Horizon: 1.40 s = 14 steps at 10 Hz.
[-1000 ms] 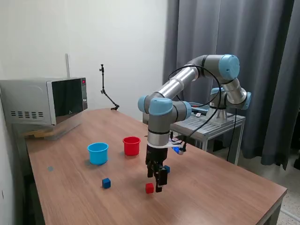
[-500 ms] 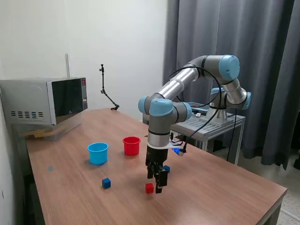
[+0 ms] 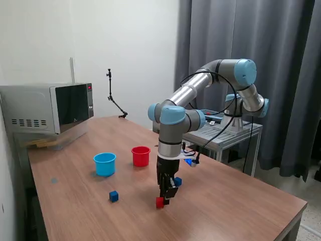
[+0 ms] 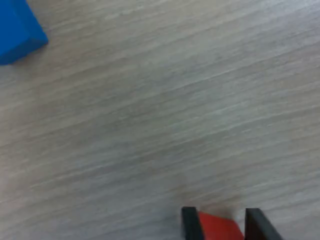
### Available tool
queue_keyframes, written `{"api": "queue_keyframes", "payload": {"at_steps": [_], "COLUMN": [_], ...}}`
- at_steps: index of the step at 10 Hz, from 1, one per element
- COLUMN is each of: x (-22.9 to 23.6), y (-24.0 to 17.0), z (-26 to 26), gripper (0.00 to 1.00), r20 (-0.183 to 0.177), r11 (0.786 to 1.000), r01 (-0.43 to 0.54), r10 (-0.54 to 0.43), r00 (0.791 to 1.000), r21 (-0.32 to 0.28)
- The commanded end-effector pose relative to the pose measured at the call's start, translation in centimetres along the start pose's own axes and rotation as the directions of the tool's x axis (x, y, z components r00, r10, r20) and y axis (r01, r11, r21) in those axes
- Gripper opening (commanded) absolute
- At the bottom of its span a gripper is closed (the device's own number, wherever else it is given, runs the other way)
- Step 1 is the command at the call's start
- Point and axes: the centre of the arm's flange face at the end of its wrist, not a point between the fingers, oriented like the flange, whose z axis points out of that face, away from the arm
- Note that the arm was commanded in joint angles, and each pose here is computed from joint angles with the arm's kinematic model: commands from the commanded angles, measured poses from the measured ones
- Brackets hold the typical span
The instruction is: Place red objects in the red bin, and blue objects in the blue bin.
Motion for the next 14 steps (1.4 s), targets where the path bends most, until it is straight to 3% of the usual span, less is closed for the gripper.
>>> {"api": "queue_keyframes", "payload": {"at_steps": [1,3,5,12,14], "x": [0.0,0.1,-0.3,-0.4,-0.9], "y": [0.0,0.2,0.5,0.6,-0.1], "z": [0.0,-0.4,-1.6,-11.0,-12.4], "gripper": [0.00,0.00,0.00,0.00,0.00], "r20": [0.002,-0.001,0.033,-0.012,-0.005], "r11": [1.000,1.000,0.999,0.992,0.995], "r01": [0.000,0.001,0.001,-0.004,-0.004], "r10": [0.000,-0.001,0.000,0.002,0.003], "r00": [1.000,1.000,0.999,1.000,1.000], "r21": [0.000,-0.009,-0.041,-0.126,-0.103]}}
